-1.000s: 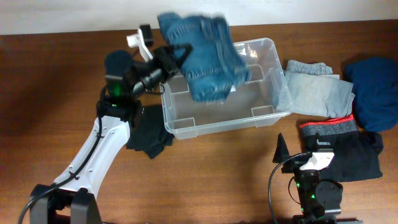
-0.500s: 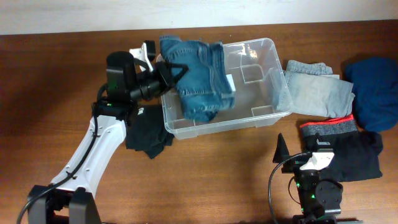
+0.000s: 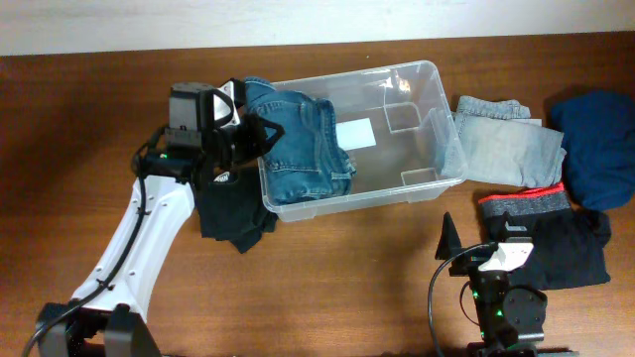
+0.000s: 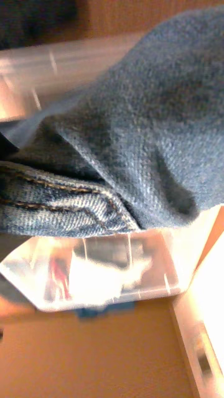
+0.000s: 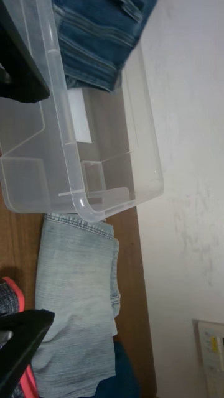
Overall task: Pack container
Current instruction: 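Carry the jeans over the bin and lower them inside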
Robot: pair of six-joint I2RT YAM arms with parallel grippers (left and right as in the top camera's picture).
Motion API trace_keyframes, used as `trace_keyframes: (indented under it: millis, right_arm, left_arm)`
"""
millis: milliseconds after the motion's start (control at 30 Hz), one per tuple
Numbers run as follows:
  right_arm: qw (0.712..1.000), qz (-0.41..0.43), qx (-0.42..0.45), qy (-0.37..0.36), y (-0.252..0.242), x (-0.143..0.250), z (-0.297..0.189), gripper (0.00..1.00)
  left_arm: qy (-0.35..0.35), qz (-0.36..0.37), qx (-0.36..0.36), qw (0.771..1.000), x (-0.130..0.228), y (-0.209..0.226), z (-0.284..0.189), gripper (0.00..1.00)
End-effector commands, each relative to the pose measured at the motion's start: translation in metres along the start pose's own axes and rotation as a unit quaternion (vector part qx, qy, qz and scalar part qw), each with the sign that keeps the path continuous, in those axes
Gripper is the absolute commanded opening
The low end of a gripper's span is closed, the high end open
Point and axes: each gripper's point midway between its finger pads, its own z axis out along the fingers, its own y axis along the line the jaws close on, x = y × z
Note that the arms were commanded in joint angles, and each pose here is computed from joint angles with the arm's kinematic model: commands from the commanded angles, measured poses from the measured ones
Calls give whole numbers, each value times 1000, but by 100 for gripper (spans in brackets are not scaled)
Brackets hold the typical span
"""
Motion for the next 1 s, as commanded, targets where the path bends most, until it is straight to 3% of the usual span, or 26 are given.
trace_keyframes:
  millis: [0, 267, 433, 700, 867, 967]
  right_arm:
    - [1000, -3, 2, 2, -1, 2, 0, 98]
    - [1000, -3, 2, 2, -1, 2, 0, 99]
    - [1000, -4, 2, 2, -1, 2, 0, 98]
    - [1000, -3, 2, 2, -1, 2, 0, 98]
    - [1000, -3, 2, 2, -1, 2, 0, 98]
    - [1000, -3, 2, 2, -1, 2, 0, 98]
  left_arm:
    - [-64, 97, -31, 993, -39, -19, -33, 1]
    - [-99, 125, -15, 987, -63, -55, -53, 1]
    - [-116, 171, 34, 978, -63, -110, -55, 1]
    - [-197, 248, 158, 935, -67, -213, -60, 0]
    - [-224, 252, 215, 917, -71, -241, -25, 1]
    - [-218, 226, 234, 920, -73, -237, 10, 1]
